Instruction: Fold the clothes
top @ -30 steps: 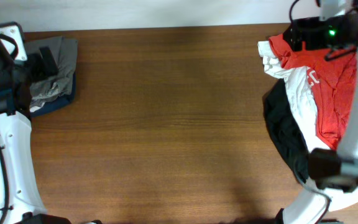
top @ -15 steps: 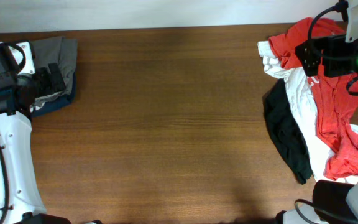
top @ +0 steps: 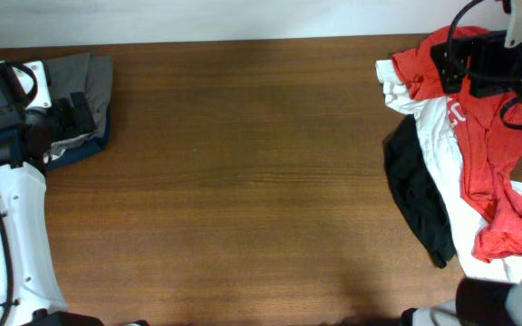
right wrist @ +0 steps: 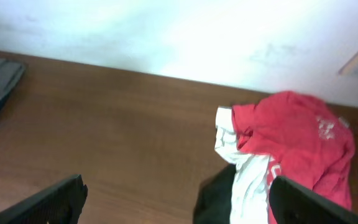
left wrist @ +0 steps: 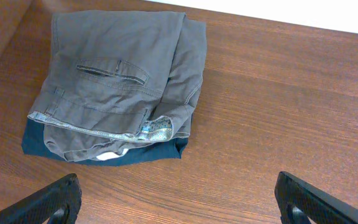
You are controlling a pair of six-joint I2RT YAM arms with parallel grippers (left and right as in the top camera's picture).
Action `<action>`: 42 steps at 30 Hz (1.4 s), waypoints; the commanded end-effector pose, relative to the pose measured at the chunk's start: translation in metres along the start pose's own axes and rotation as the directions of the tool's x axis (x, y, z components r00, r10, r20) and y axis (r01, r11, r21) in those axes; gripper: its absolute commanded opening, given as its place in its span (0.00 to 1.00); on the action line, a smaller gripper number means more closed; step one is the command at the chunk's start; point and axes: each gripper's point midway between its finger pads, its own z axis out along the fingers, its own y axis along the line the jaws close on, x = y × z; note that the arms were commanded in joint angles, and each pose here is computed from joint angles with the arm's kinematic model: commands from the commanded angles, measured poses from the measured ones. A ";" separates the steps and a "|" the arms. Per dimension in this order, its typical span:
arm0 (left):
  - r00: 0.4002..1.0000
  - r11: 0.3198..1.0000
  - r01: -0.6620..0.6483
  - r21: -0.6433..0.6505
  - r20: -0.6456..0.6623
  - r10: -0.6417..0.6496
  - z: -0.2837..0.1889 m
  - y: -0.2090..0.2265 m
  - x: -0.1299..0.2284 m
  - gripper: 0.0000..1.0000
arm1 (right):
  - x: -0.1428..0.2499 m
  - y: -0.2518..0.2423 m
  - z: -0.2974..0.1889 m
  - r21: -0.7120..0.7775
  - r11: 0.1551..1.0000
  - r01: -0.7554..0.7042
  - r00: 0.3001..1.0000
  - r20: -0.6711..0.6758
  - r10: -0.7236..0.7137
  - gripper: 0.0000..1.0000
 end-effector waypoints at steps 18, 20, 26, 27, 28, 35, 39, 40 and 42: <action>1.000 1.000 0.007 0.005 0.006 -0.007 -0.003 -0.002 -0.001 0.99 | 0.190 0.030 0.033 0.061 0.996 -0.061 0.896 0.443 0.028 0.98; 1.000 1.000 0.008 0.005 0.006 -0.008 -0.003 -0.002 -0.001 0.99 | 0.223 0.033 0.047 0.060 0.997 -0.057 0.889 0.458 0.024 0.99; 1.000 1.000 0.008 0.005 0.006 -0.008 -0.003 -0.002 -0.001 0.99 | 0.283 0.035 0.070 0.079 0.994 -0.071 0.901 0.433 0.030 0.99; 1.000 1.000 0.008 0.005 0.006 -0.008 -0.003 -0.002 -0.001 0.99 | 0.290 0.034 0.072 0.089 0.993 -0.075 0.899 0.437 0.028 0.98; 1.000 1.000 0.008 0.005 0.006 -0.008 -0.003 -0.002 -0.001 0.99 | 0.297 0.033 0.074 0.097 0.992 -0.078 0.897 0.440 0.027 0.99; 1.000 1.000 0.008 0.005 0.006 -0.008 -0.003 -0.002 -0.001 0.99 | 0.321 0.034 0.082 0.100 0.992 -0.081 0.901 0.432 0.030 0.99; 1.000 1.000 0.007 0.005 0.006 -0.007 -0.003 -0.002 -0.001 0.99 | 0.313 0.034 0.074 0.113 0.991 -0.076 0.879 0.476 0.014 0.99; 1.000 1.000 0.008 0.005 0.006 -0.008 -0.003 -0.002 -0.001 0.99 | 0.307 0.034 0.069 0.115 0.991 -0.071 0.864 0.504 0.003 0.99; 1.000 1.000 0.008 0.005 0.006 -0.008 -0.003 -0.002 -0.001 0.99 | 0.306 0.034 0.067 0.115 0.991 -0.070 0.860 0.511 0.001 0.99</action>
